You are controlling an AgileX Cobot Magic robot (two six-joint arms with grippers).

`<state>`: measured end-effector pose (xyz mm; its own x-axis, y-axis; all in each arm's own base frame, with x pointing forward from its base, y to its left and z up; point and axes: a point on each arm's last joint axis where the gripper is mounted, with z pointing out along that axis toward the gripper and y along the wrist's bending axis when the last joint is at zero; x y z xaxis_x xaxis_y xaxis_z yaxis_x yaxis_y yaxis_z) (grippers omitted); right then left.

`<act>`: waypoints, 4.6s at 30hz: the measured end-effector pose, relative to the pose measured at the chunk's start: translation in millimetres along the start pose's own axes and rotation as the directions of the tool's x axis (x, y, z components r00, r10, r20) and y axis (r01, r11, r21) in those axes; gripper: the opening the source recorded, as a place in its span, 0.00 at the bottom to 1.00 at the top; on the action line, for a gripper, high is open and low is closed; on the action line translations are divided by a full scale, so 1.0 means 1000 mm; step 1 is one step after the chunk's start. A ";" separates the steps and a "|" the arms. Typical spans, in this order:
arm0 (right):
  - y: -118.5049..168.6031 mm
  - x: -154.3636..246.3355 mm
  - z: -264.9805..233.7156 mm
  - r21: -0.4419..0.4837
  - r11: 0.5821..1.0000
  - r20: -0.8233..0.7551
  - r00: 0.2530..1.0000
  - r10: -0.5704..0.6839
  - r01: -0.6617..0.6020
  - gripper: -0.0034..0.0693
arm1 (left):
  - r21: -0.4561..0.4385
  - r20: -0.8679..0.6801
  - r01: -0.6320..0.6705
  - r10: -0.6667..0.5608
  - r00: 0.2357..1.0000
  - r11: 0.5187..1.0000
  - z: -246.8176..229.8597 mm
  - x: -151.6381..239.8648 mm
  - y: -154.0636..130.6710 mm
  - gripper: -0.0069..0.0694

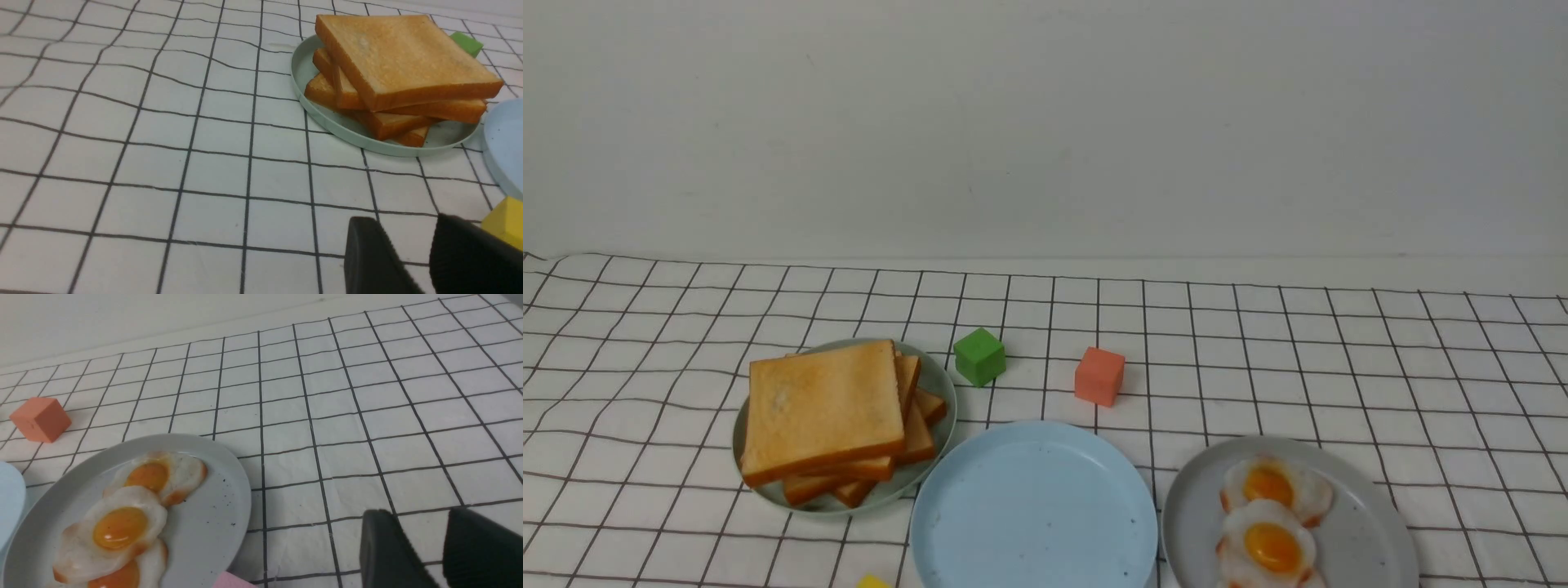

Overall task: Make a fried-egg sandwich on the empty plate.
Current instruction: Use the left arm to grab a slice of bread

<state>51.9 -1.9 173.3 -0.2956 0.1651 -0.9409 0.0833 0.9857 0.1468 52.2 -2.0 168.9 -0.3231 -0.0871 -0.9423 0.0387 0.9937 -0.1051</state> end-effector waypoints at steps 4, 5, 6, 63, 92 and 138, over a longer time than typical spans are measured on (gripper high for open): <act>0.000 0.000 0.000 0.002 1.000 0.001 1.000 -0.005 0.005 0.38 | -0.021 0.005 -0.059 0.059 0.998 0.998 0.000 -0.001 0.002 0.40; 0.000 0.000 0.000 0.003 1.000 0.001 1.000 -0.006 0.006 0.38 | -0.022 0.005 -0.061 0.061 0.998 0.998 0.000 -0.001 0.002 0.40; 0.000 0.000 0.000 0.004 1.000 0.001 1.000 -0.010 0.010 0.38 | -0.023 0.005 -0.064 0.064 0.998 0.998 0.000 -0.001 0.002 0.40; 0.038 -0.186 0.057 0.033 0.973 -0.302 0.925 0.229 -0.230 0.38 | -0.134 -0.338 0.439 -0.458 0.822 0.888 0.083 -0.164 -0.034 0.40; 0.104 -0.159 0.068 -0.484 0.873 -0.469 0.860 -0.202 -0.059 0.50 | -0.030 -0.622 0.613 -0.494 0.607 0.790 0.233 -0.142 0.081 0.41; 0.108 -0.161 0.068 -0.492 0.860 -0.483 0.864 -0.139 -0.137 0.48 | 0.192 -0.738 0.642 -0.321 0.593 0.743 0.312 -0.094 0.071 0.20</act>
<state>173.2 75.7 319.8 -0.7271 0.0226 -0.6862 -0.3560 0.8422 0.4049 380.9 54.9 151.1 -0.9020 -0.3191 -0.2908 0.0033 0.6684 -0.7438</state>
